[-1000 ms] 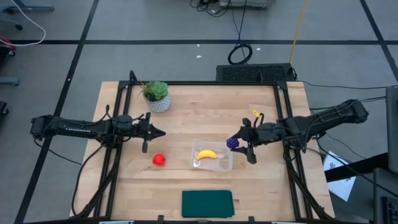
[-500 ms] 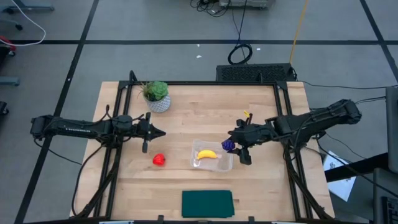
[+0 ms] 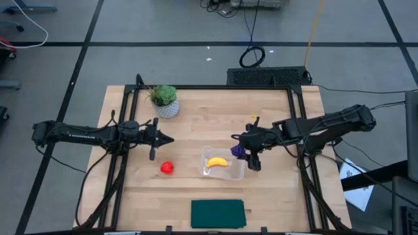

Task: Pick and placing Produce into tupperware
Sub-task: Put the grapes into the transparent bin

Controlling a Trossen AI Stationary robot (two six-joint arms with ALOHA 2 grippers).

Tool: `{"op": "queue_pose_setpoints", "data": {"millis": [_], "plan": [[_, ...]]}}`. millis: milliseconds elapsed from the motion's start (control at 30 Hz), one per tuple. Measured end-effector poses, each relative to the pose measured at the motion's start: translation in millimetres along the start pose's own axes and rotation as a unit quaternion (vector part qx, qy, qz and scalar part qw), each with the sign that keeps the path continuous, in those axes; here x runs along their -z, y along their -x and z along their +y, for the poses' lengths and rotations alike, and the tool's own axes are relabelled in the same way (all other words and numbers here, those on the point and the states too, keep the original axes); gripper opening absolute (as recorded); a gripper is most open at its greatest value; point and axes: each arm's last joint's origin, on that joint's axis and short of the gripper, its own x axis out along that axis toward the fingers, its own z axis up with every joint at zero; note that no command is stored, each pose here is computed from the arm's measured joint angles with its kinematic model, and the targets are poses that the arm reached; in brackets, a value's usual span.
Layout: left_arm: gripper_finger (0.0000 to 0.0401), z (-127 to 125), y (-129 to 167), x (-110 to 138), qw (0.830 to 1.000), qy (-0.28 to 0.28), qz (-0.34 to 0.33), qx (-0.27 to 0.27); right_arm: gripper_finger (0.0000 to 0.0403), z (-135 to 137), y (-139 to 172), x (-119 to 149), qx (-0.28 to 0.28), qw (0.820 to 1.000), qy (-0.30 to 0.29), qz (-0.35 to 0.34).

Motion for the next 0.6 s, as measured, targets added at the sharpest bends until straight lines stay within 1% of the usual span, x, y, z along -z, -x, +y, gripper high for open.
{"op": "queue_pose_setpoints", "data": {"millis": [100, 233, 367, 500, 600], "plan": [[0.0024, 0, 0, 0, 1.0, 0.0, 0.0, 0.0, 0.0221, -7, 0, 1, 0.01, 1.0, -0.008, 0.013], [0.0024, 0, 0, 0, 1.0, -0.001, 0.0, 0.0, 0.0221, -13, -3, 0, -0.005, 1.0, -0.019, 0.022], [0.0024, 0, 0, 0, 1.0, -0.001, 0.0, 0.0, 0.0221, -14, -8, 0, -0.012, 0.999, -0.015, 0.029], [0.0024, 0, 0, 0, 1.0, -0.001, -0.001, 0.0, 0.0221, -14, -16, -5, -0.025, 0.999, -0.013, 0.041], [0.0024, 0, 0, 0, 1.0, -0.002, -0.002, 0.0, 0.0221, -12, -22, -15, -0.035, 0.999, -0.007, 0.041]]}}
